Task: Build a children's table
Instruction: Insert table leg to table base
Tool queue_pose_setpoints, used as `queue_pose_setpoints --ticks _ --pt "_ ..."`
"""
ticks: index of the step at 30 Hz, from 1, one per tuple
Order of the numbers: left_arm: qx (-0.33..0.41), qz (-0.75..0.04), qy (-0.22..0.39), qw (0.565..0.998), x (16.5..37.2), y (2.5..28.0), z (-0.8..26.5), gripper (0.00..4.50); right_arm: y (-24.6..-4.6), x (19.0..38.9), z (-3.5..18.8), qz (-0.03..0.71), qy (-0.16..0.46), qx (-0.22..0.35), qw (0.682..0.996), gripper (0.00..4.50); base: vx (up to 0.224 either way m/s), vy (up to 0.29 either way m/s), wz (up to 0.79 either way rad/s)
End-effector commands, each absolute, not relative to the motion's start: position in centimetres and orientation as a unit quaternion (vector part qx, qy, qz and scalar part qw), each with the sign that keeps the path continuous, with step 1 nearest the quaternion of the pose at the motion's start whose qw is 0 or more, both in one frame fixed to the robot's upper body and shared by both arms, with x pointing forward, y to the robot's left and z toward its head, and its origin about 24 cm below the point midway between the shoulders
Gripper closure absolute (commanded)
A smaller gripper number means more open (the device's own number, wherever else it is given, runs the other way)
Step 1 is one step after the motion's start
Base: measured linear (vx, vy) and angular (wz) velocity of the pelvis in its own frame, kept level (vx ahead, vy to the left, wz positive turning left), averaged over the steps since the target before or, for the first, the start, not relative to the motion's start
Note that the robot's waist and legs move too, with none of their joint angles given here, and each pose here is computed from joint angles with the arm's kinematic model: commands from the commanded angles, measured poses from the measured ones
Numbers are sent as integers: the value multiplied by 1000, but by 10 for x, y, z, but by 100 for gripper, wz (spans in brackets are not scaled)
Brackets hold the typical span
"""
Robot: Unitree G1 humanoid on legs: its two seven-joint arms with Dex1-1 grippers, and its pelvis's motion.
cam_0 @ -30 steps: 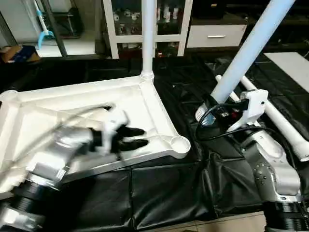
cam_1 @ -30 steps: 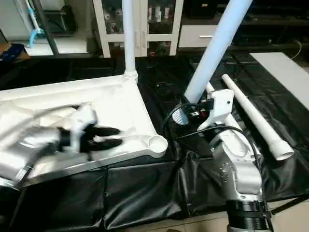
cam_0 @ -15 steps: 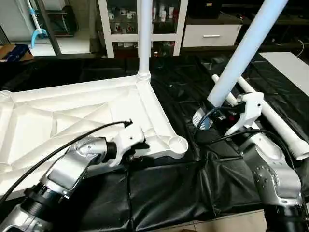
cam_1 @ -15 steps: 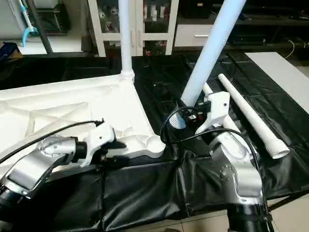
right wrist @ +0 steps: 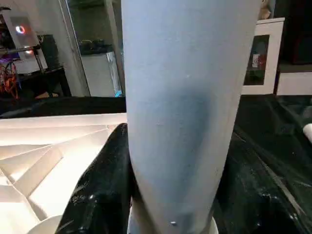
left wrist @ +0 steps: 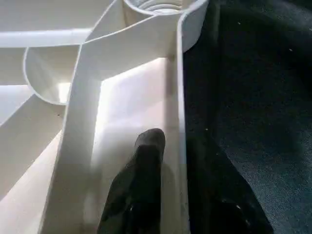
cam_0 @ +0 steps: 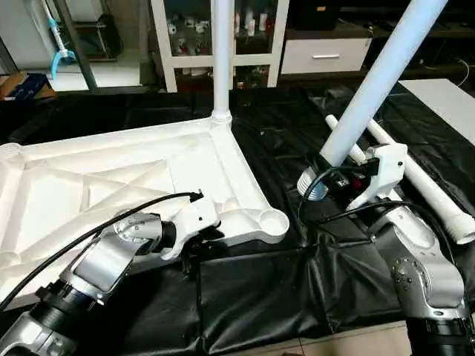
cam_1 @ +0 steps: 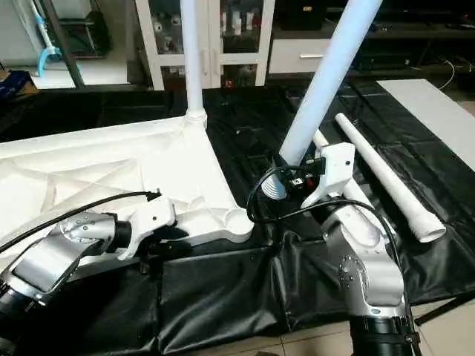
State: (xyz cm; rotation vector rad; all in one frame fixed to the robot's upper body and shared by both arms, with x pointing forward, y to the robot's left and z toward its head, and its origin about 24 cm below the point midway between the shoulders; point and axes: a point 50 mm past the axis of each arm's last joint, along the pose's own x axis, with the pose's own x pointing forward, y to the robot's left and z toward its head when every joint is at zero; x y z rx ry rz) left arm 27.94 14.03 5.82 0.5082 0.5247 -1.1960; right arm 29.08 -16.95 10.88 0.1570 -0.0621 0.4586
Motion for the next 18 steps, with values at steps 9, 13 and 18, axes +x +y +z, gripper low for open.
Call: queue_pose_setpoints --ticks 9,13,18 --pt "244 -589 254 727 274 139 45 448 -158 288 114 312 -15 170 934 264 0 0 0" --pt "263 -631 236 690 270 138 34 448 -154 283 111 396 19 217 892 264 0 0 0" --pt "260 -648 264 665 266 155 39 448 -158 281 112 489 42 219 843 264 0 0 0"
